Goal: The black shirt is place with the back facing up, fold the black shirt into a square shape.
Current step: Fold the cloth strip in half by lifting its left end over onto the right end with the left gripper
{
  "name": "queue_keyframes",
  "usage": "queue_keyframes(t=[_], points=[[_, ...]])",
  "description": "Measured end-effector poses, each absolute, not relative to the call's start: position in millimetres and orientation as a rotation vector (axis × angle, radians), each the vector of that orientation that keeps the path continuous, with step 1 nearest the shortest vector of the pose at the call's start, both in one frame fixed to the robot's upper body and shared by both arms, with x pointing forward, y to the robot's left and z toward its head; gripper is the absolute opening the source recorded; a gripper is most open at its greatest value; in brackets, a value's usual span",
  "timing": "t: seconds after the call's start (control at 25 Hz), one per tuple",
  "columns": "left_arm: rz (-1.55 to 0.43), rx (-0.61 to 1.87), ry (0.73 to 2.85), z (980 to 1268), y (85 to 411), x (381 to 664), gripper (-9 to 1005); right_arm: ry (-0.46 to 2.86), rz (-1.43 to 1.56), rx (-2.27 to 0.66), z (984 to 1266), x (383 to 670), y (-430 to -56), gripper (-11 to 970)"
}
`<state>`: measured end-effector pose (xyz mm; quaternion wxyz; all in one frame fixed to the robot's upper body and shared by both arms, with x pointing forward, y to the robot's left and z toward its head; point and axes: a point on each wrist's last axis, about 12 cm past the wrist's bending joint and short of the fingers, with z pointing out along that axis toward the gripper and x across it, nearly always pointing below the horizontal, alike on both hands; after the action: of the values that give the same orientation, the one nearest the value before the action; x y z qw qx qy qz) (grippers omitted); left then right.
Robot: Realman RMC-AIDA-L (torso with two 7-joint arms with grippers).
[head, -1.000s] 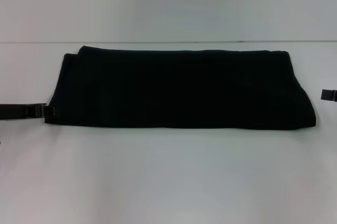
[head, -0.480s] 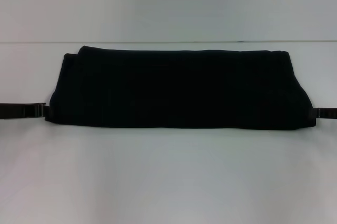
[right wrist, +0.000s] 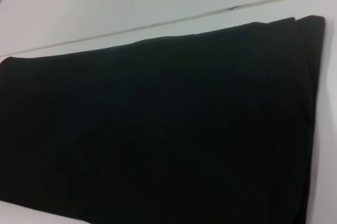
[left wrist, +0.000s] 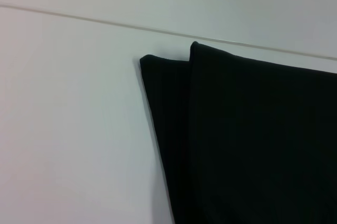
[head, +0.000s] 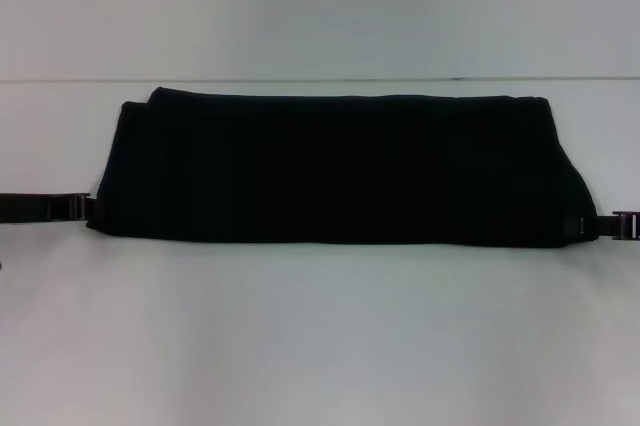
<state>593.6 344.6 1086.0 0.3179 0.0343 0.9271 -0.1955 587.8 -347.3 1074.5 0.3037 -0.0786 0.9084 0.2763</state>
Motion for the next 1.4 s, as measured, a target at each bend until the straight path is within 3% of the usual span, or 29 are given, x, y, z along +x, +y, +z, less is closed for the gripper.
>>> queue_keyframes(t=[0.2,0.4,0.64,1.4], points=[[-0.515,0.092,2.439,1086.3,344.3,594.0,0,2.396,0.729,-0.214,1075.6,588.6,-347.0,434],[-0.514,0.094,2.438,1086.3,344.3,594.0,1,2.392,0.728,-0.224,1074.8,588.2,-345.6,187],[-0.511,0.092,2.433,1086.7,345.6,593.9,3,2.385,0.726,-0.215,1073.8,585.9,-348.8,13],[-0.473,0.093,2.446,1090.7,359.9,587.8,10,2.354,0.766,-0.146,1067.5,564.1,-369.0,24]])
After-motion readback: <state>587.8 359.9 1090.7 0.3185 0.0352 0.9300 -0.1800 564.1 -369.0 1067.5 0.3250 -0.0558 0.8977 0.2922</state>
